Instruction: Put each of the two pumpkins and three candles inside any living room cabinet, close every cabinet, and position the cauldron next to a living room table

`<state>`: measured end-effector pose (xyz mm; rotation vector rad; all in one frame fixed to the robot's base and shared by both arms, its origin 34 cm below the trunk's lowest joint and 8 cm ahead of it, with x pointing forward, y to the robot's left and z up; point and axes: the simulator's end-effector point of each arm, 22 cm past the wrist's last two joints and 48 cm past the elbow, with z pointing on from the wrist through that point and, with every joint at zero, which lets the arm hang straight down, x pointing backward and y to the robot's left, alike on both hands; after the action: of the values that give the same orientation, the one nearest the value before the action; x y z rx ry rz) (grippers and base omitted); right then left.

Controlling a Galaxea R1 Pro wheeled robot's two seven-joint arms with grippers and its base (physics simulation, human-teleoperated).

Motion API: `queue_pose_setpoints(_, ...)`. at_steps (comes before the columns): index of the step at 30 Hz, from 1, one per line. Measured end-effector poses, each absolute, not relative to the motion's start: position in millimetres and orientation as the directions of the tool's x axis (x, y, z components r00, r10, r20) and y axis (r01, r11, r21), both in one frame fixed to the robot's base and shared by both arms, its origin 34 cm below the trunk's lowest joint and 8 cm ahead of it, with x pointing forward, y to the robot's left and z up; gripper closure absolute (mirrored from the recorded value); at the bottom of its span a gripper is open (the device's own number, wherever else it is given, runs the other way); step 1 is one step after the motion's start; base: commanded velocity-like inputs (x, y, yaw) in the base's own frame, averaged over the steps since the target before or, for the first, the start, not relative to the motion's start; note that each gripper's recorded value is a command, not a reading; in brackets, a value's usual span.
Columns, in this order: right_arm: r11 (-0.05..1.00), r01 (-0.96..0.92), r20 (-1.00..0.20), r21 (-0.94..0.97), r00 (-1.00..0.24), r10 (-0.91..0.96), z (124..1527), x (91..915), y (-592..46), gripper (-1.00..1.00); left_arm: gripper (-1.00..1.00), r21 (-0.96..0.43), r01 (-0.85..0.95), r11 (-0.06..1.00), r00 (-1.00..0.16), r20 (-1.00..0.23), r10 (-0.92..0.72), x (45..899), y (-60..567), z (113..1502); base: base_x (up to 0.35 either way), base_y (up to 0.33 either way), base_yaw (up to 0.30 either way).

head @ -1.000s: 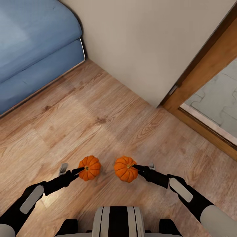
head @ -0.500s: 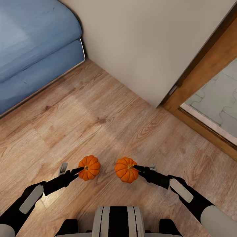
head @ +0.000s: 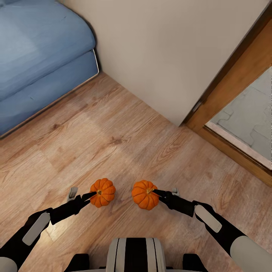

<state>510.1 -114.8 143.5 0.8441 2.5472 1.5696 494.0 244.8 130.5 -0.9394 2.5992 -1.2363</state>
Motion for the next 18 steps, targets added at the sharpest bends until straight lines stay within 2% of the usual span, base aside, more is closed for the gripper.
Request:
queue_pose_setpoints(14, 0.341, 0.416, 0.24, 0.843, -0.858, 0.454, 148.3, 511.5, -112.1, 1.0, 1.0, -0.76, -0.46, 0.459, -0.807, 0.142, -0.573, 502.2, 241.2, 140.6, 0.0, 0.0, 0.0)
queue_pose_setpoints(18, 0.274, 0.391, 0.243, 0.879, -0.86, 0.449, 163.8, 517.5, -104.9, 1.0, 1.0, -0.782, -0.444, 0.438, -0.81, 0.142, -0.568, 503.5, 237.9, 145.8, 0.0, 0.0, 0.0)
